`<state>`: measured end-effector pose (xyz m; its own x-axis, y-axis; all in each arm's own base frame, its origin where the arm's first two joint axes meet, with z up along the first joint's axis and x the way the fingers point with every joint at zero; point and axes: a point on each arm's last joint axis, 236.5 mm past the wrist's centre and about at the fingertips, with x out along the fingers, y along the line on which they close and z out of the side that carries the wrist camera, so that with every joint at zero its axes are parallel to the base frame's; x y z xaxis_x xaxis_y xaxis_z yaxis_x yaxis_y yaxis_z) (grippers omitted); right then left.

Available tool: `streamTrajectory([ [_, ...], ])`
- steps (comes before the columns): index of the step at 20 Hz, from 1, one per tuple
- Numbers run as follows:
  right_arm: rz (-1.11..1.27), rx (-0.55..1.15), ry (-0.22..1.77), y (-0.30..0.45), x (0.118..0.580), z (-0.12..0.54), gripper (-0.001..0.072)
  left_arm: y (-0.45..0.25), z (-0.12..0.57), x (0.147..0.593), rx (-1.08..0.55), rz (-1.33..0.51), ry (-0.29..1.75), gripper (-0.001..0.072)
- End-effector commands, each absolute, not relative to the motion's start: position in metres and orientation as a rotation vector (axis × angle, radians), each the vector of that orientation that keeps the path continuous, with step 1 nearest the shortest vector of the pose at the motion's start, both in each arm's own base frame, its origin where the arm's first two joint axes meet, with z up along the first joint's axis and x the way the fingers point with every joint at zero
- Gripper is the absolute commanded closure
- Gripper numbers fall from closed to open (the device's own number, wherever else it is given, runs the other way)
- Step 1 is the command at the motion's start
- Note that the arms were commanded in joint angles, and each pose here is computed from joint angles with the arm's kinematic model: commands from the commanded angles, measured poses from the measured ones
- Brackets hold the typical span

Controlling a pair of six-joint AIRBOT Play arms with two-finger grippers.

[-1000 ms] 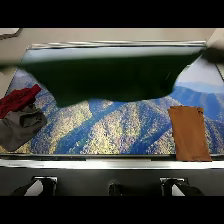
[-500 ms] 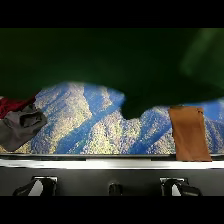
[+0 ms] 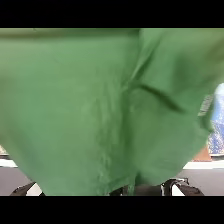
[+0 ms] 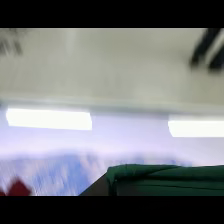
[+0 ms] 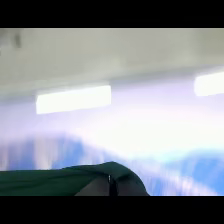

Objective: Fold the shirts.

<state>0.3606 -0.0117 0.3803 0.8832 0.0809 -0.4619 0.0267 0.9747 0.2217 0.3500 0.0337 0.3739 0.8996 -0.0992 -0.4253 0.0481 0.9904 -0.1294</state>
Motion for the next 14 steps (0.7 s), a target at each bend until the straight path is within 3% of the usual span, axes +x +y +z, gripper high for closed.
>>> streamTrajectory([
  [1, 0.092, 0.335, 1.042, -0.004, 0.412, 0.214, 0.0680, 0.027, 0.190, 0.400, -0.176, -0.188, 0.900, 0.0680],
  [4, 0.115, 0.513, 1.202, 0.006, 0.473, 0.107, 0.0680, 0.033, 0.060, 0.433, -0.263, -0.175, 1.125, 0.0679],
  [6, 0.160, 0.614, 1.206, 0.027, 0.513, 0.058, 0.0680, 0.036, 0.007, 0.457, -0.308, -0.173, 1.195, 0.0679],
  [10, 0.129, 0.658, 1.126, 0.042, 0.567, -0.001, 0.0679, 0.030, -0.040, 0.500, -0.350, -0.199, 1.224, 0.0679],
  [14, 0.141, 0.584, 1.145, 0.029, 0.558, -0.001, 0.0678, 0.029, -0.042, 0.498, -0.352, -0.215, 1.253, 0.0679],
])
